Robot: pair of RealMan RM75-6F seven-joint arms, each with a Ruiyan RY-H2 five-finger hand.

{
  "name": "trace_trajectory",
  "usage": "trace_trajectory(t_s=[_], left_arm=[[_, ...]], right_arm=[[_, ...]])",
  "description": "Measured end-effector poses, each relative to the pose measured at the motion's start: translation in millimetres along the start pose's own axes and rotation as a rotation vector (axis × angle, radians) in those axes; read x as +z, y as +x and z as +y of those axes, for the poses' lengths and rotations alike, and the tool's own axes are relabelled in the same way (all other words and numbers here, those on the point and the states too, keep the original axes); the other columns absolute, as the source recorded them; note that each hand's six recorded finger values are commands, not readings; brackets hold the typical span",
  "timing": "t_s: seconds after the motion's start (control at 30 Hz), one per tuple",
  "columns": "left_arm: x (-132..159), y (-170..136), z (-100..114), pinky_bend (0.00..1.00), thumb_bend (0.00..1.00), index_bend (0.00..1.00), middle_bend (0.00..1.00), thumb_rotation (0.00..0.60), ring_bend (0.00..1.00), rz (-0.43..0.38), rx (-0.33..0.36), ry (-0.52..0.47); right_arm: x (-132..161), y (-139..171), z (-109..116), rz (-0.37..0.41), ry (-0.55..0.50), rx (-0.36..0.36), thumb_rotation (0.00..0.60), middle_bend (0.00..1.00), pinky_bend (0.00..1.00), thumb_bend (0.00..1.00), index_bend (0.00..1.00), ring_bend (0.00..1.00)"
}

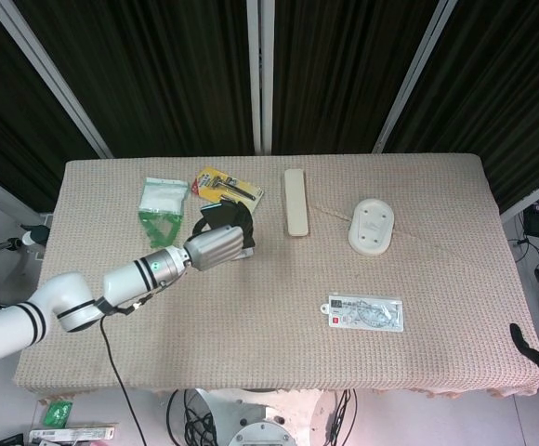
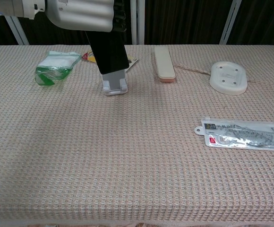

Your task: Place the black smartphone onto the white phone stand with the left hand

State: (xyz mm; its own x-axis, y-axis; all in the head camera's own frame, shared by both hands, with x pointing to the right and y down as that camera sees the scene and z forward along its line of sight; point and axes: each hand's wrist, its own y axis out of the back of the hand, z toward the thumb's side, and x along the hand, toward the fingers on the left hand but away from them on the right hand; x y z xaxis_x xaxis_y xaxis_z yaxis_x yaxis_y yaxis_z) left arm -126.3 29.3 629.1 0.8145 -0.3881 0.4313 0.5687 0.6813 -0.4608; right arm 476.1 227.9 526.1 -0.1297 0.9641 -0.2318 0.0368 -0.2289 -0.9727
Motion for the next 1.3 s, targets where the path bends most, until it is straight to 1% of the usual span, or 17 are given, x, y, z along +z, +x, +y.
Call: trace_trajectory(t_s=[0.07,0.23,0.4,0.63,0.9,1.3], left_arm=[[-1.0,4.6,0.9,0.51,0.51,0.59,0.55,0.600,0.49,-0.006,-0.009,-0.007],[0.3,15.7,0.3,0.51,0.51,0.59,0.55,0.600,0.49,-0.039,-0.025,0.030],[11.9,23.6,2.5,0.51,0.51,0.59,0.55,0.600,0.49,-0.080,-0.014,0.064],[26.7,30.2,-1.5,0.51,0.51,0.59,0.55,0.600,0.49,-0.123,-0.015,0.100],[33.6,33.9,-5.4,0.51,0.51,0.59,0.55,0.600,0.49,-0.141,-0.026,0.094],[39.1,39.0,1.3,0.51,0.51,0.59,0.55,0.600,0.49,-0.142,-0.005,0.051]], right_arm=[[-2.8,1.4,0.1,-0.007,-0.003,-0.001,0.600,0.00,0.00,0.20,0.00,0.00],[-8.8,4.2,-1.0,-0.020,-0.008,0.000,0.600,0.00,0.00,0.21,0.00,0.00],[-11.5,6.1,-2.6,-0.025,-0.012,0.001,0.600,0.00,0.00,0.21,0.00,0.00],[-11.5,5.8,-0.6,-0.023,-0.011,-0.006,0.600,0.00,0.00,0.21,0.00,0.00],[-13.0,5.7,-3.8,-0.028,-0.012,0.005,0.600,0.00,0.00,0.21,0.00,0.00],[-16.1,6.0,-5.4,-0.037,-0.007,0.014,0.600,0.00,0.00,0.21,0.00,0.00]])
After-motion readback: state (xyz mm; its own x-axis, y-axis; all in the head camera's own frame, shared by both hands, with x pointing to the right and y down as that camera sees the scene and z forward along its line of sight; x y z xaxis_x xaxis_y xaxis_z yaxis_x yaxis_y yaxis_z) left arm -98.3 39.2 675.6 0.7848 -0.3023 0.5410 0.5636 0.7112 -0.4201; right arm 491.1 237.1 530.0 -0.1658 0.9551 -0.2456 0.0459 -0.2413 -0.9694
